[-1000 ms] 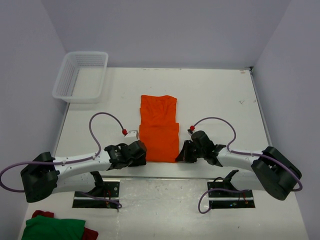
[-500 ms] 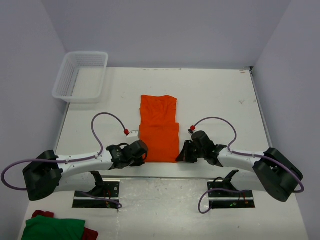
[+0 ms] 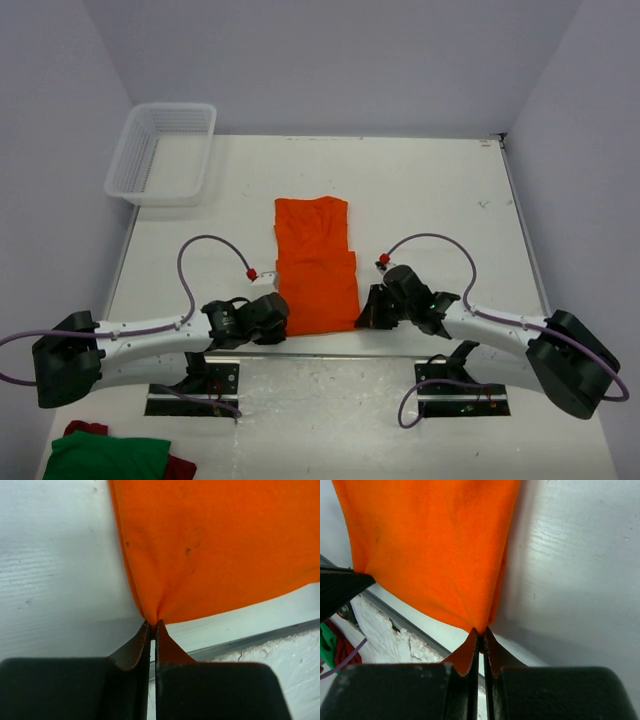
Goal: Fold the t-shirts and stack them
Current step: Fold the long partially folded tshirt into a neat square, then put the neatly folded tshirt into the corner of the board with the right arm
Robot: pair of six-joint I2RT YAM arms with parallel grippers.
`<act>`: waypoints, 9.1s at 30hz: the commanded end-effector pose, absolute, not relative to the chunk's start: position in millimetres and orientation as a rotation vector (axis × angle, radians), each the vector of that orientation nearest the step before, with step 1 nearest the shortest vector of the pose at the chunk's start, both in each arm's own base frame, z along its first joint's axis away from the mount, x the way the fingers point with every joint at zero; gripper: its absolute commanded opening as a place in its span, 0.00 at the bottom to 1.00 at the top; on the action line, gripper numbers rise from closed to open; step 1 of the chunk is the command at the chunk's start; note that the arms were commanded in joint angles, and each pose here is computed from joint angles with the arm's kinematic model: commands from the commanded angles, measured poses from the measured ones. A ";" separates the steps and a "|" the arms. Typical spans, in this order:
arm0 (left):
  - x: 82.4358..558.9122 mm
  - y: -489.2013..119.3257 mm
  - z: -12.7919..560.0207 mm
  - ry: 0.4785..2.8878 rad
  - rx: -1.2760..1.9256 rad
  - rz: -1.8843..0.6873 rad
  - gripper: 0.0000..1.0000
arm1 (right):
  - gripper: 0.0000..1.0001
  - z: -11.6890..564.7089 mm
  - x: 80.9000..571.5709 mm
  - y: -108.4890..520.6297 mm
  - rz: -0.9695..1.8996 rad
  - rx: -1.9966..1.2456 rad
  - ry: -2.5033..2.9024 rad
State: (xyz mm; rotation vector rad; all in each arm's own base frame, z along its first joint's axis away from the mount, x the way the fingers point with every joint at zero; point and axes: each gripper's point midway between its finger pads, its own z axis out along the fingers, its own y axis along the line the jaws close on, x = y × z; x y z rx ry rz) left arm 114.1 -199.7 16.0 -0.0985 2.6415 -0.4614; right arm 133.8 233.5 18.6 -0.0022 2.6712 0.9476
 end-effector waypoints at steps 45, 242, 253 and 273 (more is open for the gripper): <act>368.9 -136.2 134.5 2.347 -0.207 0.078 0.00 | 0.00 150.0 375.3 297.3 0.711 -0.264 2.552; 249.5 -252.9 118.2 2.422 0.089 -0.637 0.11 | 0.00 65.5 502.4 -23.9 -0.690 0.164 2.753; 237.8 -267.9 100.3 2.487 0.160 -0.636 0.11 | 0.00 71.8 542.7 -91.9 -0.843 0.190 2.572; 220.2 -274.7 86.4 2.534 0.256 -0.640 0.10 | 0.00 91.1 573.4 -155.9 -0.968 0.239 2.416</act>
